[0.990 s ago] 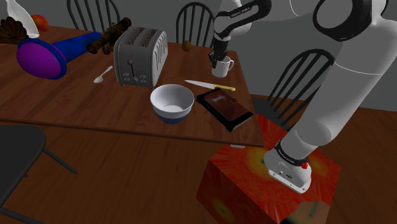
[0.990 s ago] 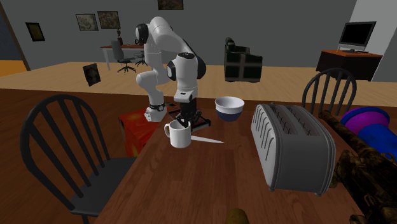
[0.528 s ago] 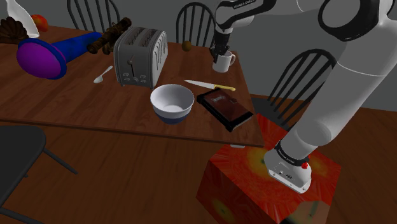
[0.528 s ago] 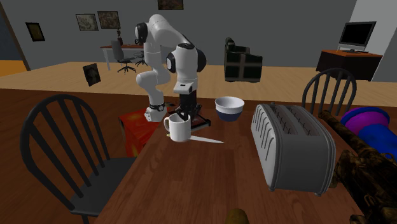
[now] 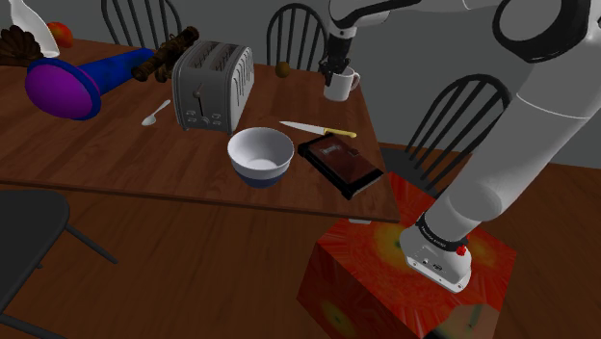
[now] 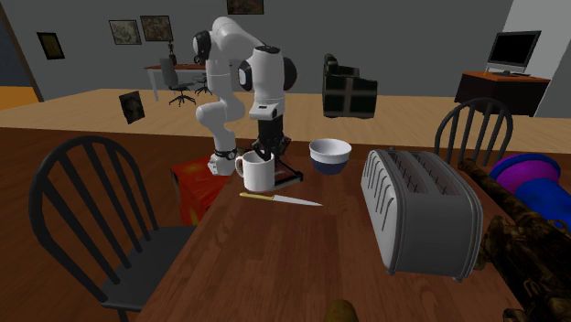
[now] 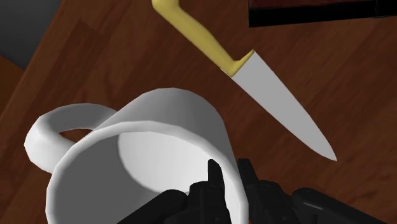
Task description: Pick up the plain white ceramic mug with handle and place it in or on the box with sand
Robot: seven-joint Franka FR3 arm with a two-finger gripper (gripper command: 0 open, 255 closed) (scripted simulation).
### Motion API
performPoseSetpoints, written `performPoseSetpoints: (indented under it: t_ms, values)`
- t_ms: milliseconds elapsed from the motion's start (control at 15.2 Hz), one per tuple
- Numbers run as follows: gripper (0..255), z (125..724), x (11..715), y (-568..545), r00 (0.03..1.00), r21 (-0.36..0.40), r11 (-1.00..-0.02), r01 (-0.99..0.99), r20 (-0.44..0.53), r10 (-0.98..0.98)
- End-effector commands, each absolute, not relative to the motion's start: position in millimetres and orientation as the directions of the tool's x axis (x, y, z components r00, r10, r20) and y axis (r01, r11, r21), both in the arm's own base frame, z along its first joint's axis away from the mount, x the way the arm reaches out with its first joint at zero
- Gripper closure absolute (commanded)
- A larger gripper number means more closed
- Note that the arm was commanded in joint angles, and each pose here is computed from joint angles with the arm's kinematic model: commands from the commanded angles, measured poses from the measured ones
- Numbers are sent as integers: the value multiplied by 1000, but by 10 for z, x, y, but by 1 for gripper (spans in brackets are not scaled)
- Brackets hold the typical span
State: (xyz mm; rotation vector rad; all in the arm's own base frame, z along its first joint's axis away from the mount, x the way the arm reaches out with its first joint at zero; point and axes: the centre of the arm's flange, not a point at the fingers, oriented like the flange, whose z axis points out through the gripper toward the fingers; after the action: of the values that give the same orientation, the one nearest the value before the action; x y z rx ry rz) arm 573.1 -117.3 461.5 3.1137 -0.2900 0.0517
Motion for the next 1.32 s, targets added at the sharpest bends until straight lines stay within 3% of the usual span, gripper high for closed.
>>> performPoseSetpoints:
  t_ms: [0, 1254]
  values:
    - [255, 4655, 5589, -1037, 982, 11, -983, -185, 34, -184]
    - [255, 4778, 3822, 739, 982, 11, -983, -185, 34, -184]
